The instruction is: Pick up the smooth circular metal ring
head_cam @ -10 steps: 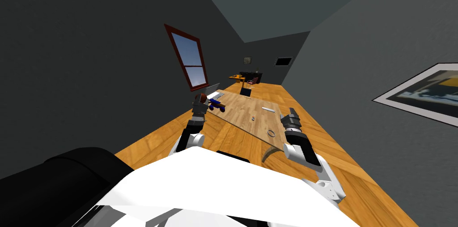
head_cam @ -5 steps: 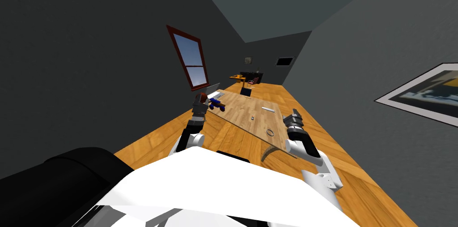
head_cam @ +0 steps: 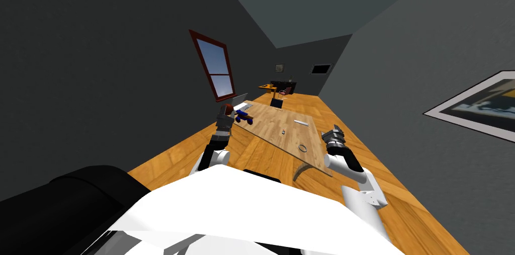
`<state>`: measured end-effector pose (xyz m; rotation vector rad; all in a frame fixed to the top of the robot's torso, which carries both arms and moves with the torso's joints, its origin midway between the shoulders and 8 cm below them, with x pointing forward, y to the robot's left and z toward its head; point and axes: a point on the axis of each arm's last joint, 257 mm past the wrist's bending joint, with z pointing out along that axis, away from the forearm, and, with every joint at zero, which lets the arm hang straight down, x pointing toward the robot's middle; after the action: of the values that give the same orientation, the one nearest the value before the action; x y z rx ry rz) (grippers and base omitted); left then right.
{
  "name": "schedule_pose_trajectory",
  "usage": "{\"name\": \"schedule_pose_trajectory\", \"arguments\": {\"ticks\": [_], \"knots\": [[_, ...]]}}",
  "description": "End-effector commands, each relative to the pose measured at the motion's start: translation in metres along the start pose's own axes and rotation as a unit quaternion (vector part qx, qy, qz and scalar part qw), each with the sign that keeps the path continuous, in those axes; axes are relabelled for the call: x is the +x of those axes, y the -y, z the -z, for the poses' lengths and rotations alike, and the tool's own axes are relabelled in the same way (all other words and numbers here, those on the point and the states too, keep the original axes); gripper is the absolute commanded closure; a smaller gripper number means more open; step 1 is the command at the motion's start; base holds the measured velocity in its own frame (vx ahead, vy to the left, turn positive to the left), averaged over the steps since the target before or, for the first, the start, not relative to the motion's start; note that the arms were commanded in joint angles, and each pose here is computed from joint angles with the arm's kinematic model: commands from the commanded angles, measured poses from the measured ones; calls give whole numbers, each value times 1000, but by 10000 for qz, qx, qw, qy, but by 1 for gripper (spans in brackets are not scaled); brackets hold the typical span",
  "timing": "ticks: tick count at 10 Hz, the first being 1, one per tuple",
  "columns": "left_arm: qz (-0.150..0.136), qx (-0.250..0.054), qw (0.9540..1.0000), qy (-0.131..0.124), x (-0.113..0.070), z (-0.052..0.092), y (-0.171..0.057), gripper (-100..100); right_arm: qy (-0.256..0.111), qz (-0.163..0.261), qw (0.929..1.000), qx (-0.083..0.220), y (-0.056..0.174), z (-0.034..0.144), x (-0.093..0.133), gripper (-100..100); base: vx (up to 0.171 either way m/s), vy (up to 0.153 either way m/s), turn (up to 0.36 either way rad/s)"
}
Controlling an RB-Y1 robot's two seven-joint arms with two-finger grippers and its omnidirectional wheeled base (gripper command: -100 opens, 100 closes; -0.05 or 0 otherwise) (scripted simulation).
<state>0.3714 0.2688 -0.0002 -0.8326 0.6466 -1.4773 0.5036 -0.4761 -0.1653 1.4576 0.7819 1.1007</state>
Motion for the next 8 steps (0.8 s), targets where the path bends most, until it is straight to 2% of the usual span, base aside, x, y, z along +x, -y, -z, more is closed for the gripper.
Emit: {"name": "schedule_pose_trajectory", "arguments": {"ticks": [1,4,5,6,7,8], "knots": [[0,0,10000,0,0,0,0,0,233,-224,9993,174,4,-13,-18,-100,-9,-17,31],[0,0,10000,0,0,0,0,0,514,-457,9965,467,21,-21,-39,-100,-10,-28,27],[0,0,10000,0,0,0,0,0,716,-696,9933,587,25,-28,-54,-100,-11,-28,34],[0,0,10000,0,0,0,0,0,763,-701,9922,696,33,-27,-57,-100,-6,-21,18],[0,0,10000,0,0,0,0,0,966,-947,9874,825,39,-33,-71,-100,-2,-22,28],[0,0,10000,0,0,0,0,0,1011,-953,9859,932,46,-31,-73,-100,1,-19,22]]}}
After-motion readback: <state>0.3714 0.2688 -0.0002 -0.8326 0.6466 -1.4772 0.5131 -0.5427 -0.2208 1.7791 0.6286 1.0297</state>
